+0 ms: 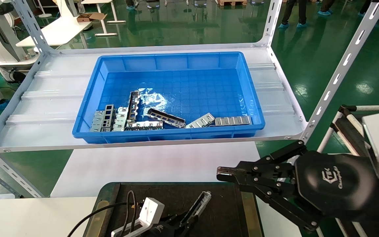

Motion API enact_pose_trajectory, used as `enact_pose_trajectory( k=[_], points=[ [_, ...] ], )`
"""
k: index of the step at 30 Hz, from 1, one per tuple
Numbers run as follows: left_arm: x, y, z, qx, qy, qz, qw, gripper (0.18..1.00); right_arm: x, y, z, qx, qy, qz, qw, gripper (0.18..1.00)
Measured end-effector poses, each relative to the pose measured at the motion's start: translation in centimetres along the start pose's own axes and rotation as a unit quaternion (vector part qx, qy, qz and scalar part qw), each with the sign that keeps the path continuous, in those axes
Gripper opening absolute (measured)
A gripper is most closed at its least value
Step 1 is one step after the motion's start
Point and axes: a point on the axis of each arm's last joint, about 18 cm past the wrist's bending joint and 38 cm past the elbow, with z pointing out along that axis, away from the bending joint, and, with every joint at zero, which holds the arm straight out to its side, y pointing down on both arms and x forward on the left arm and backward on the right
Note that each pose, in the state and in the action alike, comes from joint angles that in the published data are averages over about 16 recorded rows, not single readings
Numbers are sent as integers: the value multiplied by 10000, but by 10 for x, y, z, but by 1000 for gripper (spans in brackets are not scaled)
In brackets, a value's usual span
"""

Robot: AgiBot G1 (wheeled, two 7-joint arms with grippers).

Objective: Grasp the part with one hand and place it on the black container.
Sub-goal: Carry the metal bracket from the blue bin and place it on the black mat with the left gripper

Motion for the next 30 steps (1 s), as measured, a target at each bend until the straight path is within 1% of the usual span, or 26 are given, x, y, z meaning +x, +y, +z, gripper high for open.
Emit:
enact_pose_trajectory(
  k=[8, 15, 23, 30],
  points=[
    [0, 16, 22, 167, -547, -690, 9960, 358, 0, 0, 0, 0, 0, 0, 10000, 191],
    [0, 25, 38, 286, -932, -1121, 9889, 357, 0, 0, 0, 0, 0, 0, 10000, 191],
    [2, 30, 52, 377, -1226, -1436, 9813, 357, 0, 0, 0, 0, 0, 0, 10000, 191],
    [4, 33, 60, 419, -1392, -1566, 9769, 357, 0, 0, 0, 0, 0, 0, 10000, 191]
  ],
)
